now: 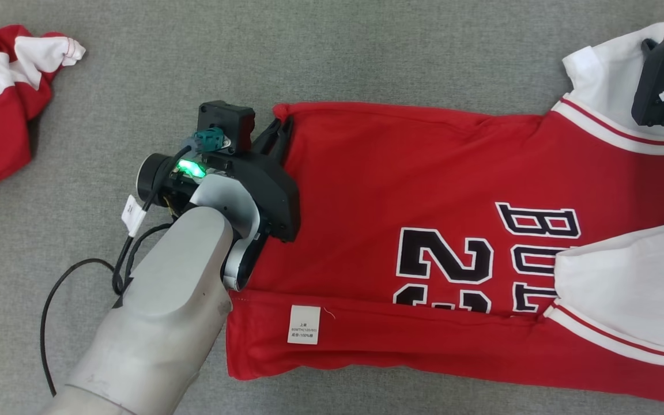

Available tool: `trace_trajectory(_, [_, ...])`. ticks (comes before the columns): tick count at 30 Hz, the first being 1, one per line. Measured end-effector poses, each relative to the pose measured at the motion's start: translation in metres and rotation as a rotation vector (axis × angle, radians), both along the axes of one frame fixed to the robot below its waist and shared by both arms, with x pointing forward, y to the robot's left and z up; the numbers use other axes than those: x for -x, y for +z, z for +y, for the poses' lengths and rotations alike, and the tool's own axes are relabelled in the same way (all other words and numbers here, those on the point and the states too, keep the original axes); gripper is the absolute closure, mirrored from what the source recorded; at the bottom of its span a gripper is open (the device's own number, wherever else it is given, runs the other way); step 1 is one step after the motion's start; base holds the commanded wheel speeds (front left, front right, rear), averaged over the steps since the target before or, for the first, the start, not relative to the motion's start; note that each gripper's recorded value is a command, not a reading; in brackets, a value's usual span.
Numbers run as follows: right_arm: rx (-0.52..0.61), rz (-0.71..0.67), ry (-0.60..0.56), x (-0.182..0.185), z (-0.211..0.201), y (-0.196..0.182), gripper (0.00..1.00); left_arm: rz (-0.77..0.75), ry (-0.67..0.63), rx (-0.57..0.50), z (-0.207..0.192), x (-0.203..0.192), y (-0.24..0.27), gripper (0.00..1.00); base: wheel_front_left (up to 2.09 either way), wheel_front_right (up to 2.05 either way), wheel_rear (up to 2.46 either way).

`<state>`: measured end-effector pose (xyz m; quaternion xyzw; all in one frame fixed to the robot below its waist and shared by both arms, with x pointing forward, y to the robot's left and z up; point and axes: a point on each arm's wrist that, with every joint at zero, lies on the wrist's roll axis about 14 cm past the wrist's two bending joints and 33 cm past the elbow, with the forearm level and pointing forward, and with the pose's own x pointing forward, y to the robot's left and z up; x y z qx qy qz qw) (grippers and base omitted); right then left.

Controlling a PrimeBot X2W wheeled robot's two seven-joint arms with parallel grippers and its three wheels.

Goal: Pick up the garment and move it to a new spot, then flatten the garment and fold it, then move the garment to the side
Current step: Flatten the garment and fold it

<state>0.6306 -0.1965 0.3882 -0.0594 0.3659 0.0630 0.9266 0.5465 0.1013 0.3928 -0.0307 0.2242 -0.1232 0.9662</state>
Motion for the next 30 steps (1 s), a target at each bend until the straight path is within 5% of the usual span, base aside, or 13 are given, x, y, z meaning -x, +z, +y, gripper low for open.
trace_trajectory(12, [-0.090, -0.371, 0.043, -0.003, 0.010, 0.075, 1.00, -0.133, 0.118, -0.013, 0.029, 0.001, 0.024, 1.00, 0.00, 0.00, 0.00])
trace_trajectory(30, [-0.146, -0.455, 0.072, 0.110, -0.020, 0.102, 1.00, -0.274, 0.019, 0.028, 0.001, 0.059, 0.064, 1.00, 0.00, 0.00, 0.00])
